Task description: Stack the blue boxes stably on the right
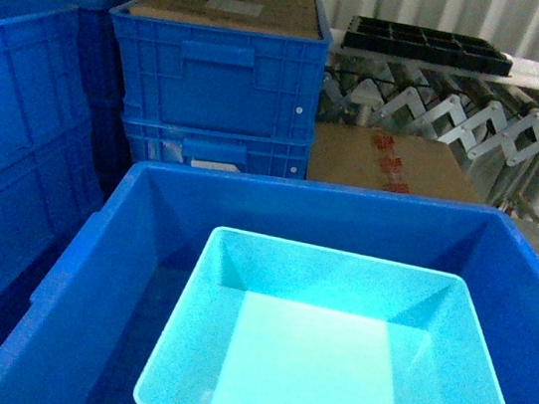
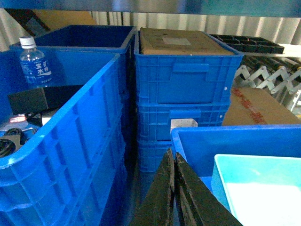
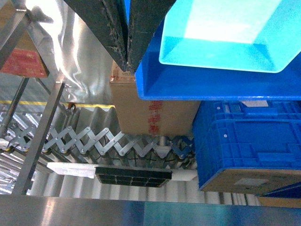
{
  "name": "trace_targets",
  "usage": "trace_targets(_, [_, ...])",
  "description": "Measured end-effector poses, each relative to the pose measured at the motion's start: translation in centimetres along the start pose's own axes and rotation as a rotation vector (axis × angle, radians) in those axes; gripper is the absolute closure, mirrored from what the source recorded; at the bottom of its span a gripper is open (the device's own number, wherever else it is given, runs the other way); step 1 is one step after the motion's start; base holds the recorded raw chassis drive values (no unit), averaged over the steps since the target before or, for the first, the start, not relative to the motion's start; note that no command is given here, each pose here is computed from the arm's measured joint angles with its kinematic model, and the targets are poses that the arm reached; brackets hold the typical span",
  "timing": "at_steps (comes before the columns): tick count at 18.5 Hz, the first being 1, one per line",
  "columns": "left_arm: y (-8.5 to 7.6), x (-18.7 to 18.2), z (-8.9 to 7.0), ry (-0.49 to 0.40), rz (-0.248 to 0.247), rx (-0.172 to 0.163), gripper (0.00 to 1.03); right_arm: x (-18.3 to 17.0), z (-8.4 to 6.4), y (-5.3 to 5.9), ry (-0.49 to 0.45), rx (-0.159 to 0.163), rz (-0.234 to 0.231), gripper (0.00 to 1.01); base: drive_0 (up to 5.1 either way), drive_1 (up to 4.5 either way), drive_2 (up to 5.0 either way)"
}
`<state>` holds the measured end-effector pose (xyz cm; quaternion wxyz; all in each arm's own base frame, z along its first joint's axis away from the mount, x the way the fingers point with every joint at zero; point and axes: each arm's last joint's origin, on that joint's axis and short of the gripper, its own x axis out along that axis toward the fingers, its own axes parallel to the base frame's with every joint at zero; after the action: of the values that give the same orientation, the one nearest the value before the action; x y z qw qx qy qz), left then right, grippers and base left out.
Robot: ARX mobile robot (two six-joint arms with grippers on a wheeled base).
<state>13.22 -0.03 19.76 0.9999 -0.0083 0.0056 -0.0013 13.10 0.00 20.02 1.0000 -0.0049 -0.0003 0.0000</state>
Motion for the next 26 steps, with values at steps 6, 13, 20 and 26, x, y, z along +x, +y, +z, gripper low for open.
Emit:
trace_targets(6, [0.0,-1.2,-1.6,-0.002,0.001,0.0,1.01,-1.1,-1.7,0.0,0.006,0.0,0.0,0.99,0.0,0.0,0.0])
trace_targets(13, [0.0,-2.0,-2.7,-0.017,0.0,0.0,1.01,-2.0,-3.0,0.0,-0.007,0.002,0.0,0.99,0.0,0.0,0.0])
trace_targets(20, [0.1,-3.5,-3.0,-0.016,0.003,0.0,1.01,-3.4,-3.1,0.0,-0.019,0.002,-0.001,0.99,0.0,0.0,0.0])
trace_targets(26, [0.1,-3.5,-3.0,-0.012,0.002,0.002,1.01,-3.4,-3.3,0.0,-0.003,0.002,-0.001,0.99,0.0,0.0,0.0])
